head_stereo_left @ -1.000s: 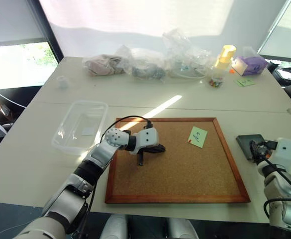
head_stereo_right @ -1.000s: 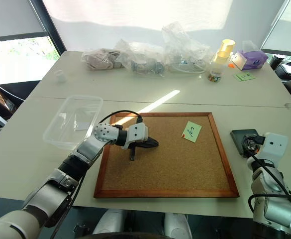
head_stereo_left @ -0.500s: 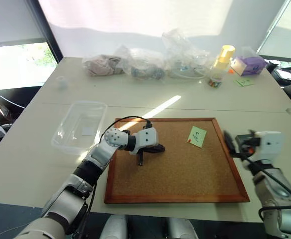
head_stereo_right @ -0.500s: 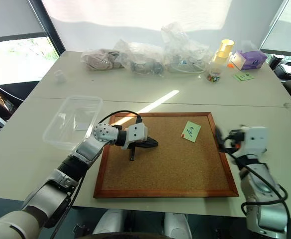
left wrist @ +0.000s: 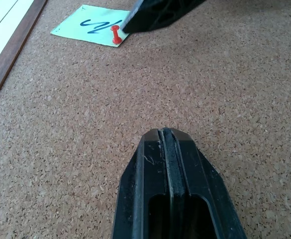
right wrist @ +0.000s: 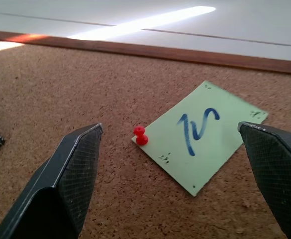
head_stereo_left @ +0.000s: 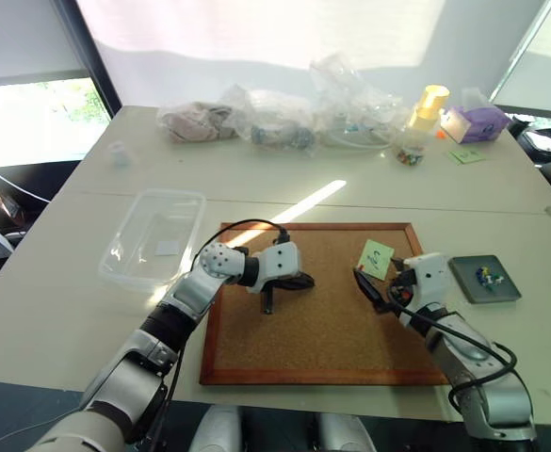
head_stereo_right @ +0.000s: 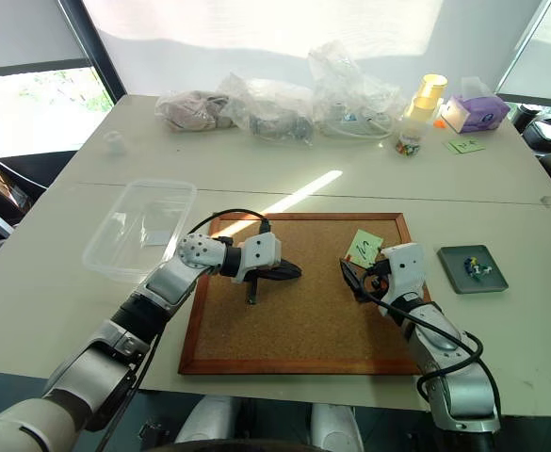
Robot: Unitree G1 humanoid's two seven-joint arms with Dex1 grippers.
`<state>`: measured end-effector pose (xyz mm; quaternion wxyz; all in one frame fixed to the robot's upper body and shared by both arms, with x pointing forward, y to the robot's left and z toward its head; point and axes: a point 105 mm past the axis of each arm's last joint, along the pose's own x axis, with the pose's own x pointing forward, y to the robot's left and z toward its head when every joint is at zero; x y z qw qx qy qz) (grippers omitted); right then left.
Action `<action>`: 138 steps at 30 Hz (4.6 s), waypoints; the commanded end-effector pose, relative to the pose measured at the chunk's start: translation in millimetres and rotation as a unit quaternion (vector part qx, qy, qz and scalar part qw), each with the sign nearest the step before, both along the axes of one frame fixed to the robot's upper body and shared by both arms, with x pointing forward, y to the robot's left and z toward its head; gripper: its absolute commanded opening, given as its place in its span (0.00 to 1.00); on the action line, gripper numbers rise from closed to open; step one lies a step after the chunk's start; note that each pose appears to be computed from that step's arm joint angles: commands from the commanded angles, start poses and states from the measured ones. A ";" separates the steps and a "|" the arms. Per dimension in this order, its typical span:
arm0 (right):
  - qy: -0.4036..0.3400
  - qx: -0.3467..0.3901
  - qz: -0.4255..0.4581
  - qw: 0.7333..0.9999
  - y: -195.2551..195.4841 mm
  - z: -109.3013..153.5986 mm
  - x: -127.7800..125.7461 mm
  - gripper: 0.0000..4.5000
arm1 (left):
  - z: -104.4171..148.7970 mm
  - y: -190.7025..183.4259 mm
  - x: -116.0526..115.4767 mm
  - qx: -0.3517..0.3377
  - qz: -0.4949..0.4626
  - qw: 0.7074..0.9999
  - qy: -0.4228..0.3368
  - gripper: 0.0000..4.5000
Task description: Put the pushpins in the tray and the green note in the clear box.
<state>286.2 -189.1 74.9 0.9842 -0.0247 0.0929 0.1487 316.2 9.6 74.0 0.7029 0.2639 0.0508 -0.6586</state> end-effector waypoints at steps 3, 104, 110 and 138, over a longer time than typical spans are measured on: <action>-0.016 -0.017 0.007 1.000 2.9 4.9 6.2 0.99 | -38.4 18.0 -5.2 0.064 0.025 0.997 0.046 0.00; -0.155 -0.176 0.204 0.950 47.2 94.1 -31.0 0.00 | 97.7 -77.9 24.4 -0.260 0.014 0.858 0.443 0.60; -0.157 -0.179 0.204 0.949 48.5 93.8 -31.3 0.00 | 97.1 -80.3 24.3 -0.262 0.018 0.857 0.443 0.07; -0.231 -0.050 0.010 0.972 3.0 140.9 -32.4 0.00 | 77.0 -79.1 36.2 -0.246 0.077 0.883 0.392 0.00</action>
